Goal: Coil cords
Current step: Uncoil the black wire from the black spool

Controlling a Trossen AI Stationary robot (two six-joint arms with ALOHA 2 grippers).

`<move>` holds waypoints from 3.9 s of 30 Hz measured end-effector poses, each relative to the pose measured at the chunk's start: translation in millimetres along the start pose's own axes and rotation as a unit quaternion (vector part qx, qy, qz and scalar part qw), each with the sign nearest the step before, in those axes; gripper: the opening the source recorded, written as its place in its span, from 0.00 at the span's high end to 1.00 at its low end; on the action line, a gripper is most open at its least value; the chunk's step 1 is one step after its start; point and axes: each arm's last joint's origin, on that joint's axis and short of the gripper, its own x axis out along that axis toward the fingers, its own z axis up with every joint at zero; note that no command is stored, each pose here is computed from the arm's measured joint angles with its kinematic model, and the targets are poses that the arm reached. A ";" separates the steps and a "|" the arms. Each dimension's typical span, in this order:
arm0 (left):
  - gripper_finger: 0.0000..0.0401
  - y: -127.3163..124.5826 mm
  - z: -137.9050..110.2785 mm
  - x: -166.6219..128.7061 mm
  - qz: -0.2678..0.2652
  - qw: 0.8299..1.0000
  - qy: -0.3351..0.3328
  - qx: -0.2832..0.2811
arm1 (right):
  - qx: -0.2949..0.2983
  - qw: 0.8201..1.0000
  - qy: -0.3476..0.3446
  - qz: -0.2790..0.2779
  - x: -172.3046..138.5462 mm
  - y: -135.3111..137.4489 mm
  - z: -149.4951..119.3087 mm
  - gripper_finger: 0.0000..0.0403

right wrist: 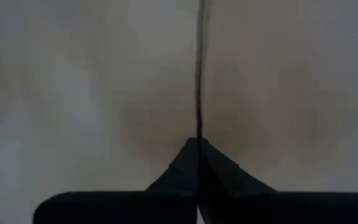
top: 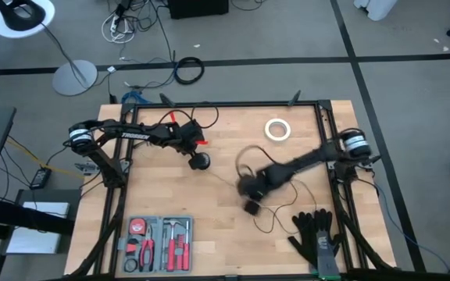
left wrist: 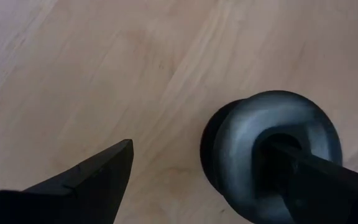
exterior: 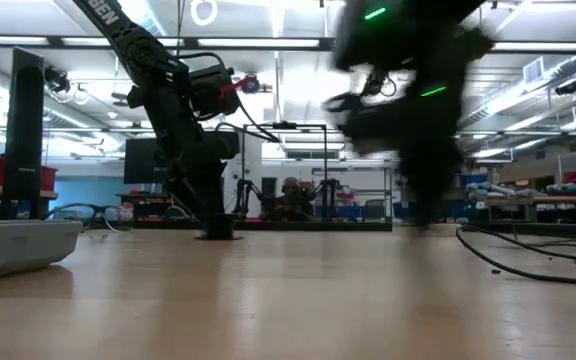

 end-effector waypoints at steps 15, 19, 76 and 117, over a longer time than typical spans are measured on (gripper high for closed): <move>0.08 0.9 3.4 -1.6 -0.006 1.000 -0.014 -0.002 | 0.211 0.901 0.353 -0.136 -69.0 51.6 -167.8 0.99; 0.08 1.7 1.6 -1.1 -0.002 1.000 -0.007 -0.003 | 0.202 0.949 0.223 -0.093 -60.6 58.7 -153.4 0.94; 0.09 3.5 5.3 -3.5 0.000 1.000 -0.007 0.006 | 0.078 0.983 0.133 -0.102 -58.9 29.7 -77.3 1.00; 0.09 7.0 4.6 -4.8 0.007 1.000 0.007 0.005 | -0.059 0.990 -0.117 -0.048 34.9 16.2 29.6 0.99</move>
